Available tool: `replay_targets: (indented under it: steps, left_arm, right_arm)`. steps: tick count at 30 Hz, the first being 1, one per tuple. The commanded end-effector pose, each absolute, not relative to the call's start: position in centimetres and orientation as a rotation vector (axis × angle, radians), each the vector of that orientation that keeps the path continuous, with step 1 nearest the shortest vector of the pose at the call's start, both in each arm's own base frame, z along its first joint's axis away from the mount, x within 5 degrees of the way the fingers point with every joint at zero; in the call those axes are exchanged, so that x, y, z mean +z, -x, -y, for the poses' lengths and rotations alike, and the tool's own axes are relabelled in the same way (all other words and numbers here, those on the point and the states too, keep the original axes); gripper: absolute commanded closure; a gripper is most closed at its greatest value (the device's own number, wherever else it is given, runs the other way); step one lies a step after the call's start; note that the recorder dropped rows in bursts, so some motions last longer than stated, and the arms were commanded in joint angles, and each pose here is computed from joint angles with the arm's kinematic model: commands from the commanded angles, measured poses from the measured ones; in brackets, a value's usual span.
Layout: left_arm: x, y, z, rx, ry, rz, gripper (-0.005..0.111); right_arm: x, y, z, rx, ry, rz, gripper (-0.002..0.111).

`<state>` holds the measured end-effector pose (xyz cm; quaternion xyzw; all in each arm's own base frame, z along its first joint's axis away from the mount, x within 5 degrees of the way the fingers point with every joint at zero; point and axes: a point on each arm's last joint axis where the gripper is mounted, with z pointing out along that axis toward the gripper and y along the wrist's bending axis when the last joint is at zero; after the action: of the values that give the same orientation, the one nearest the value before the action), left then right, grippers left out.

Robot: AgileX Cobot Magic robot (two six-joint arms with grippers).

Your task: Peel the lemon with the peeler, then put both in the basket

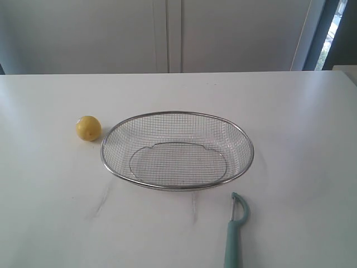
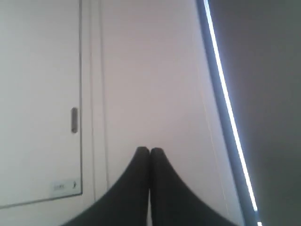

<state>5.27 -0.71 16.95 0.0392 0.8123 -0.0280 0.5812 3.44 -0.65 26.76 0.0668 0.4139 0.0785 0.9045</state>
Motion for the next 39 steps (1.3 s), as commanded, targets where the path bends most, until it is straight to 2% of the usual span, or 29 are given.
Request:
replay_targets:
  steps: [1, 4, 9, 20, 22, 25, 29, 35, 39]
  left_arm:
    - [16.9, -5.2, 0.7, -0.074, -0.083, -1.898, 0.106]
    - [16.9, -5.2, 0.7, -0.074, -0.083, -1.898, 0.106]
    - [16.9, -5.2, 0.7, -0.074, -0.083, -1.898, 0.106]
    - [16.9, -5.2, 0.7, -0.074, -0.083, -1.898, 0.106]
    - [16.9, -5.2, 0.7, -0.074, -0.083, -1.898, 0.106]
    - [16.9, -5.2, 0.7, -0.074, -0.083, -1.898, 0.106]
    - [16.9, -5.2, 0.7, -0.074, -0.083, -1.898, 0.106]
    - [16.9, -5.2, 0.7, -0.074, -0.083, -1.898, 0.106]
    - [16.9, -5.2, 0.7, -0.074, -0.083, -1.898, 0.106]
  right_arm:
    - [27.9, -3.1, 2.1, 0.225, -0.352, -0.854, 0.108]
    - [28.5, -3.8, 2.0, 0.231, -0.378, -0.98, 0.108]
    - [29.9, -6.8, 0.7, 0.13, -0.192, -1.29, 0.108]
    - [29.5, -15.6, -2.6, 0.302, 0.095, -2.051, 0.108]
    - [29.2, -16.9, -2.7, 0.264, 0.166, -2.136, 0.108]
    - [28.8, -19.2, -1.1, 0.016, 0.169, -2.341, 0.108]
    - [28.4, -18.9, 1.2, -0.272, -0.023, -2.614, 0.108]
    - [28.3, -18.3, 0.8, -0.277, 0.008, -2.717, 0.108]
    - [28.3, -17.8, -1.6, -0.256, 0.186, -2.739, 0.108]
